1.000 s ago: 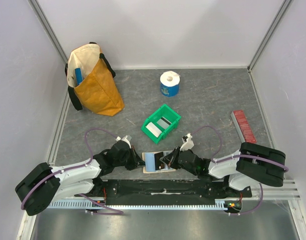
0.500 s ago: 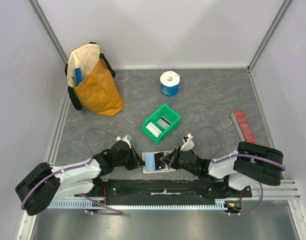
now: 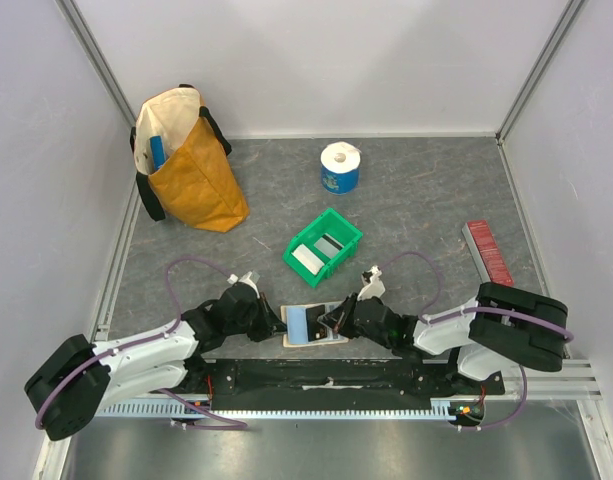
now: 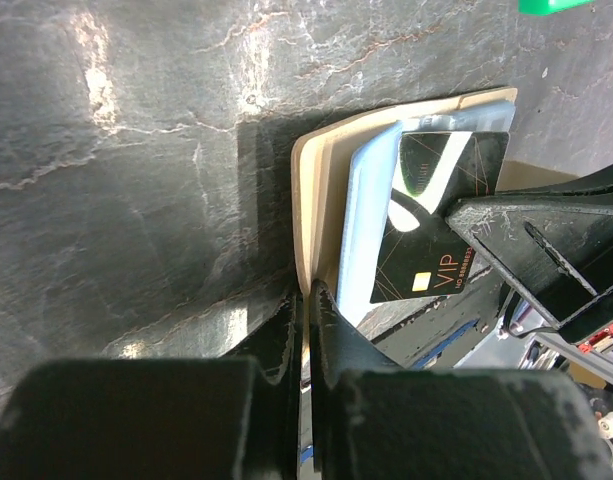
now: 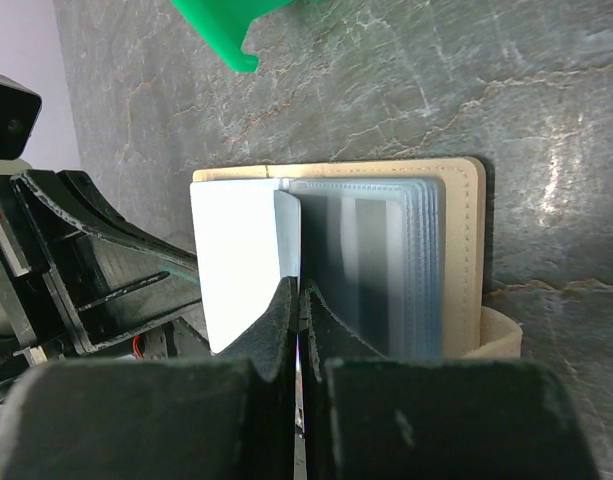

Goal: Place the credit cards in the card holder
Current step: Insert the credit card into the card holder.

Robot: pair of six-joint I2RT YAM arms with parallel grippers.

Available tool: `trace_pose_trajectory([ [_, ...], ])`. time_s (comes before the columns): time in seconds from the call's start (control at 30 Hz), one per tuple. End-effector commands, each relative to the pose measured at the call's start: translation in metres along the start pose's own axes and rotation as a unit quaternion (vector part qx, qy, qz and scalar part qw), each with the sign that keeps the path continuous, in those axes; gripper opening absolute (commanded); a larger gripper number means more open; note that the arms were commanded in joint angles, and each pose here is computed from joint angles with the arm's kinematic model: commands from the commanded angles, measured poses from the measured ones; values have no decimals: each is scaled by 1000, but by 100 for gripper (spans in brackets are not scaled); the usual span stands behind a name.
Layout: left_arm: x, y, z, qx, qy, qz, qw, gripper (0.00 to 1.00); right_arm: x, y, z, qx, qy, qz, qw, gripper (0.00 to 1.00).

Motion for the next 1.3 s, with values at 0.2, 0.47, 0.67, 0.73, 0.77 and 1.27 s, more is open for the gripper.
trace_pose_trajectory([
  [0.2,4,26,-9,10,22,72,997,2,8,-37,-8,-17,18,-87,996,0],
  [0.47,5,30,-10,8,27,81,996,2,12,-37,-17,-16,42,-85,995,0],
  [0.67,4,34,-9,-3,18,94,995,2,1,-35,-11,-24,33,-90,995,0],
  [0.73,4,34,-8,-7,13,95,995,2,-2,-34,-6,-29,24,-94,995,0],
  [0.77,3,34,-7,-9,12,95,995,2,-3,-33,-5,-33,21,-93,995,0],
  [1.27,6,27,-1,-5,6,85,996,2,11,-21,-28,-53,83,-72,993,0],
])
Point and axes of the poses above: each gripper's point midway between its finger pads, its own x axis out along the fingers, its own y axis along the line the jaws close on, z = x × y, the point moved 2 cm from there along -x, back along the fingers, and after that the axes turned 15 degrees about x, right-handed, at the moved point
